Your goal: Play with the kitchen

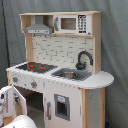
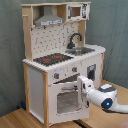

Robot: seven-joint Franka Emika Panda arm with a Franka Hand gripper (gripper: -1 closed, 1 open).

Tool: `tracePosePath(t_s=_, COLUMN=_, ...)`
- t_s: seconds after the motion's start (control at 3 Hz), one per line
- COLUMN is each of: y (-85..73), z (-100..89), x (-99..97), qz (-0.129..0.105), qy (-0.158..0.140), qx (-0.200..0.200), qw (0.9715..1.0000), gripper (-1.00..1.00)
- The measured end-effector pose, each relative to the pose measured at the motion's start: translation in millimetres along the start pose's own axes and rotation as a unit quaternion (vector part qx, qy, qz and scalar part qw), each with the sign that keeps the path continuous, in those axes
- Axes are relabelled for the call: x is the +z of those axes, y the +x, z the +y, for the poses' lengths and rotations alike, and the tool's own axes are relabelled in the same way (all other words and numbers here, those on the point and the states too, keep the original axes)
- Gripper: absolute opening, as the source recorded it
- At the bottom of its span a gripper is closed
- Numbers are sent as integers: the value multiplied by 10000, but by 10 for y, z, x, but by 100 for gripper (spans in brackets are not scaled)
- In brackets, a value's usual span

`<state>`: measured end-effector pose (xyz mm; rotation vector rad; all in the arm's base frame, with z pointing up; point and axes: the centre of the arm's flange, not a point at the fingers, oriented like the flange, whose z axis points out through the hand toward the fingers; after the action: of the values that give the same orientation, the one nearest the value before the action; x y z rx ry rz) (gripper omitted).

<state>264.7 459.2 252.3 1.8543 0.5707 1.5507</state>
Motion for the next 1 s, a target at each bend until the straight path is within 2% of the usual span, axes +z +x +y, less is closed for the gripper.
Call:
tracePosePath(t_s=0.67, y=75, z=-138, x=-192, qz=-143, qy=-375, qx=123, qw=9991, gripper=-100)
tracePosePath(t_s=1.0, y=59, z=-163, x=-335, qz=-242, qy=-622, qx=175, qw=9976, gripper=-100)
